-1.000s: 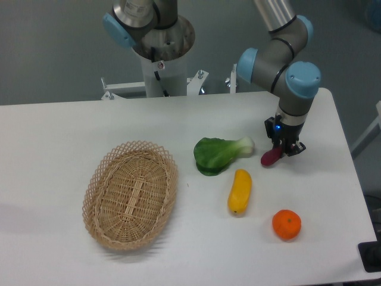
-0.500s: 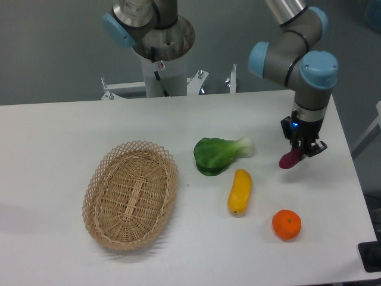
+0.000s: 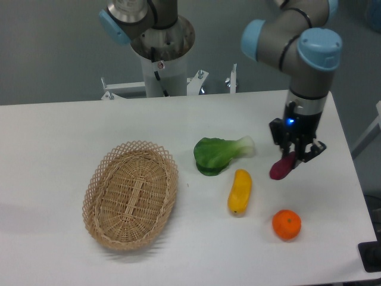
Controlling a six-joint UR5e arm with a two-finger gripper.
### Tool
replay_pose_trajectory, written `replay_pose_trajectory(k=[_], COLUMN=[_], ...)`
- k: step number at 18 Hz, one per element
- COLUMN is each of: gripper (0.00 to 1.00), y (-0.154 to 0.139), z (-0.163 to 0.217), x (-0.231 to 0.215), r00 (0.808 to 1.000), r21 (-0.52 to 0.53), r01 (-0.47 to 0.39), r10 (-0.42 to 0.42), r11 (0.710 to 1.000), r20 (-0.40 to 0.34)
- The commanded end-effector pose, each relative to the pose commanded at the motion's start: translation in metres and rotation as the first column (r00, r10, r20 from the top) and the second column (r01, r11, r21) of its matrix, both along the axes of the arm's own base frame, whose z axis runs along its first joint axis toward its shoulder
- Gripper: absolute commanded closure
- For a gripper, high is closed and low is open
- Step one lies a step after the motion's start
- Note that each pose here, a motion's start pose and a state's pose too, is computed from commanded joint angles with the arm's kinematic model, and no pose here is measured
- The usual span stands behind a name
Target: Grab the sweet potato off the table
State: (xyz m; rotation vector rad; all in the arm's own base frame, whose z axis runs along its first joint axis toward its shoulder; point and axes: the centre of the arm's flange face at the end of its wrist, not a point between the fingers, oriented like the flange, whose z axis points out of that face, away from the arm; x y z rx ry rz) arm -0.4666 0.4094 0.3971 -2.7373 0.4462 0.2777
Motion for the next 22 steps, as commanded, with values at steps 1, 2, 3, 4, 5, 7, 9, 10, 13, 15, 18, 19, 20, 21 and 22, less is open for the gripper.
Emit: replay_pose_trajectory(k=[1,2,3,4,5,7,9,10,13,15,18,19,20,21,22], gripper=[0.75,0.75,0.75,0.75,0.75,0.75,0.75,0.75,0.75,0.75,0.75,0.75,0.75,0.75,0.75], y=[0.003,0.005,0.006,0.008,0.009,0.008,0.007,0.008,0.010,0.010,0.010,0.010,0.010,0.010,0.010], z=[0.002,0.003,0.003,0.004,0.004,0.006,0.007,0.007,0.010,0.012,0.011,0.012,0.012,0.012,0.013], x=[0.004,0.005,0.007,0.008,0.008,0.007,0.005,0.006,0.006,0.004,0.005,0.004,0.004,0.004,0.004], r00=[1.000,1.000,0.999,1.000,1.000,1.000,1.000,1.000,1.000,1.000,1.000,1.000,0.999,0.999,0.999], r21=[0.013,0.017,0.020,0.024,0.024,0.025,0.026,0.026,0.030,0.035,0.036,0.037,0.038,0.040,0.041], r01=[-0.009,-0.023,-0.030,-0.027,-0.027,-0.029,-0.030,-0.029,-0.029,-0.029,-0.028,-0.028,-0.035,-0.045,-0.046], r10=[0.009,0.023,0.029,0.027,0.027,0.029,0.030,0.029,0.028,0.029,0.028,0.028,0.035,0.044,0.046], r11=[1.000,1.000,0.999,0.999,0.999,0.999,0.999,0.999,0.999,0.999,0.999,0.999,0.999,0.998,0.998], r20=[0.007,0.014,0.015,0.013,0.013,0.011,0.007,0.007,0.003,0.000,0.003,0.002,0.005,0.008,0.007])
